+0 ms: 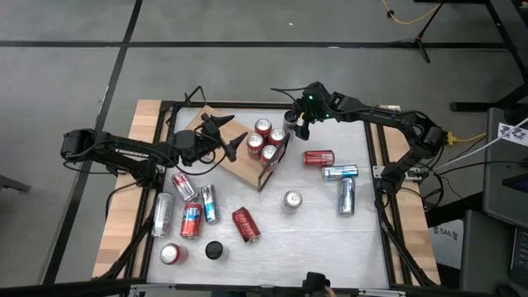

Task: Pick and place cans onto a shelf
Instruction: Put the top pink/white soda can on the shelf

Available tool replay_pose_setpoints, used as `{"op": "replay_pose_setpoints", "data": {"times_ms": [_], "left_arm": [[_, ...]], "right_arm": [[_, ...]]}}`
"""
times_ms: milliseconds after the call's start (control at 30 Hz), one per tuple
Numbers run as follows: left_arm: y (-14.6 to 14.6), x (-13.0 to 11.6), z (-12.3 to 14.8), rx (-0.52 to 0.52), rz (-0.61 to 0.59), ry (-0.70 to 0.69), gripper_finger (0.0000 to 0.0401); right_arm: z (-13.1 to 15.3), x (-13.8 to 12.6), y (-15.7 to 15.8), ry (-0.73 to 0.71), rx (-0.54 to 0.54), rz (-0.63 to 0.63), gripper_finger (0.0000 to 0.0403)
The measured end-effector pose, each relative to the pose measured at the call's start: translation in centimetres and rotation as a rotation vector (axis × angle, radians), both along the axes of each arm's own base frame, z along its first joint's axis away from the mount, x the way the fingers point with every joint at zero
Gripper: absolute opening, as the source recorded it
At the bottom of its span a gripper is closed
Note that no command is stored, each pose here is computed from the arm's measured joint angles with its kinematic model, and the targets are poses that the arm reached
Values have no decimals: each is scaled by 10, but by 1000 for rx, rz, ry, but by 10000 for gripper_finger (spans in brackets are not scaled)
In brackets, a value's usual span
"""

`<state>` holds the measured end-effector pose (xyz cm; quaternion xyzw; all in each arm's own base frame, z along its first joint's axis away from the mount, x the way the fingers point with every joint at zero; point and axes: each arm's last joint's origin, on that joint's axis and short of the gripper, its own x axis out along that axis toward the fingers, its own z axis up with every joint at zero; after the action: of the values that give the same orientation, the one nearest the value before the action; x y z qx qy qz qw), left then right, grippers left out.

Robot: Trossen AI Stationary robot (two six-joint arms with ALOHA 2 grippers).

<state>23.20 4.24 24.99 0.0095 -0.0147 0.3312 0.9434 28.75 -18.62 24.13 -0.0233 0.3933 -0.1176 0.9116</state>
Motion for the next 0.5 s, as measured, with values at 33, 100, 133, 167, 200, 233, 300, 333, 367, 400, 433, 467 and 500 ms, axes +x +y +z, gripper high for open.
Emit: {"op": "replay_pose_setpoints", "data": {"times_ms": [33, 100, 133, 167, 200, 233, 300, 333, 367, 400, 433, 467, 500], "left_arm": [[0, 0, 0, -1, 0, 5, 363], [0, 0, -2, -2, 0, 19, 363], [0, 0, -2, -3, 0, 23, 363], [0, 0, -2, -3, 0, 25, 363], [0, 0, -3, -4, 0, 31, 363], [0, 0, -4, -5, 0, 41, 363], [0, 0, -5, -6, 0, 49, 363], [0, 0, -5, -6, 0, 49, 363], [0, 0, -5, -6, 0, 49, 363], [0, 0, -5, -7, 0, 54, 363], [0, 0, -6, -8, 0, 59, 363], [0, 0, -6, -8, 0, 61, 363], [0, 0, -6, -8, 0, 60, 363]], "right_arm": [[0, 0, 0, -1, 0, 0, 363], [0, 0, 0, -1, 0, 0, 363], [0, 0, 0, -3, 4, 3, 363], [0, 0, 0, -8, 10, 11, 363], [0, 1, 0, -13, 18, 18, 363], [-1, 2, 0, -18, 20, 22, 363], [-5, 3, -1, -12, 33, 29, 363], [-8, 5, -1, -7, 36, 29, 363], [-10, 6, -2, -10, 36, 31, 363], [-13, 7, -3, -7, 43, 34, 363], [-15, 8, -3, -4, 46, 35, 363], [-16, 9, -4, -7, 44, 36, 363], [-17, 10, -4, -5, 45, 35, 363]]}}
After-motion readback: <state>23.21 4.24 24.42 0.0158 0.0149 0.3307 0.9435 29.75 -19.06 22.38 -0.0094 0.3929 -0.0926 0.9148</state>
